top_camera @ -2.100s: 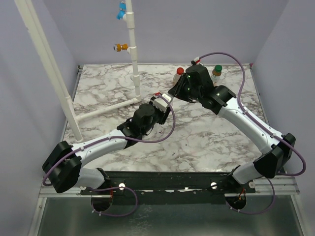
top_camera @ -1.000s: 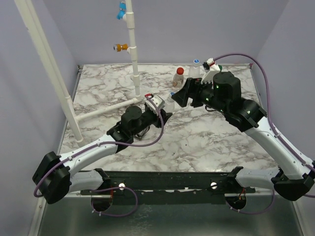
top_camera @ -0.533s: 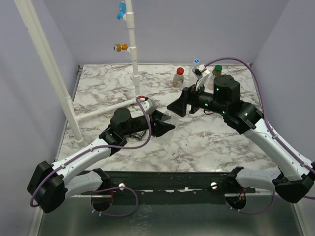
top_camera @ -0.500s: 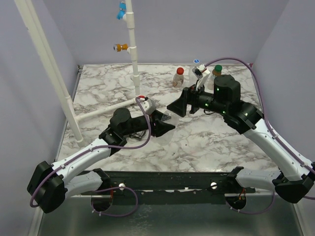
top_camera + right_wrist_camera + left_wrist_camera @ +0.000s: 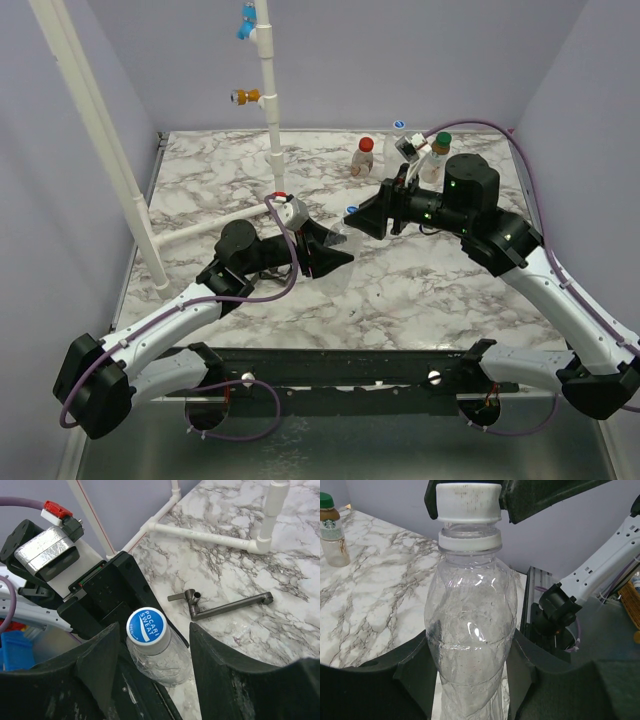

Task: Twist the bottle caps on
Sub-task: Screw the bottle cap onto the plastic bottle.

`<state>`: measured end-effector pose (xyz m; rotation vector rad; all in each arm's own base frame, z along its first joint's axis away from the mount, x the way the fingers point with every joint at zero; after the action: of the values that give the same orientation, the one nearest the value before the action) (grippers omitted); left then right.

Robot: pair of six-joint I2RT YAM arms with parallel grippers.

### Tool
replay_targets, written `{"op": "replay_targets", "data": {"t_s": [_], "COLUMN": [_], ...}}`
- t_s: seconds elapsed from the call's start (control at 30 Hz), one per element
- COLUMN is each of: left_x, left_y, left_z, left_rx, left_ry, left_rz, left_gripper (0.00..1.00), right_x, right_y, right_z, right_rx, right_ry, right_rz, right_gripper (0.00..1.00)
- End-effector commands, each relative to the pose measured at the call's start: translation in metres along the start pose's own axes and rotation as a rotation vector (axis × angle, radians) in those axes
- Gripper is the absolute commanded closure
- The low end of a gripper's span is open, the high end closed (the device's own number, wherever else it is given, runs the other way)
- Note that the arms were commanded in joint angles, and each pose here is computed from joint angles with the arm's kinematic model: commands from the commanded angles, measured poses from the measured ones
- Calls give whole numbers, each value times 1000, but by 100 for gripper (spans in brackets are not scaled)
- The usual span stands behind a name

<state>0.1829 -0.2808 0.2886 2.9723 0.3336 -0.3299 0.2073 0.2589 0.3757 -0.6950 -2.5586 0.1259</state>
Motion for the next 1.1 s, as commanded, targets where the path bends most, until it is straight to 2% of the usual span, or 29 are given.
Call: {"op": "replay_targets", "data": {"t_s": [0.0,0.23,0.57,0.93,1.07], "left_x": [-6,-5,-2,40,54], "left_y": [-1,-1,0,15,23], "left_z": [-1,0,4,0,-8], "left_rx": [-11,-7,5,30,12], "left_ry": [4,-2,-18,-33,-34], "left_rz": [47,45,37,-165,-235], "left_gripper": [100,100,100,100,100], "right_x": [6,5,-1,-44,-59], "right_y": [-1,4,8,20,26], "right_z": [-3,-3,3,29,39], "right_rx": [-13,-5,28,144,158], "right_ry": [-9,-1,18,67,104], "right_rz": [-45,-49,-22,216,307], "right_gripper": [41,48,73,87,90]}}
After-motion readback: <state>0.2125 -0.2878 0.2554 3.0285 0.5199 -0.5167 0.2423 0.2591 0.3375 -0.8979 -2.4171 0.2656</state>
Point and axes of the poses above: each gripper's point midway between its finger pads, its own y axis out along the fingers, its own x axis along the line the jaws close on, z = x × y, the point moved 3 cm from there along -y, back along the fingers, and after that the axes turned 1 degree about y, right-handed, at the moved point
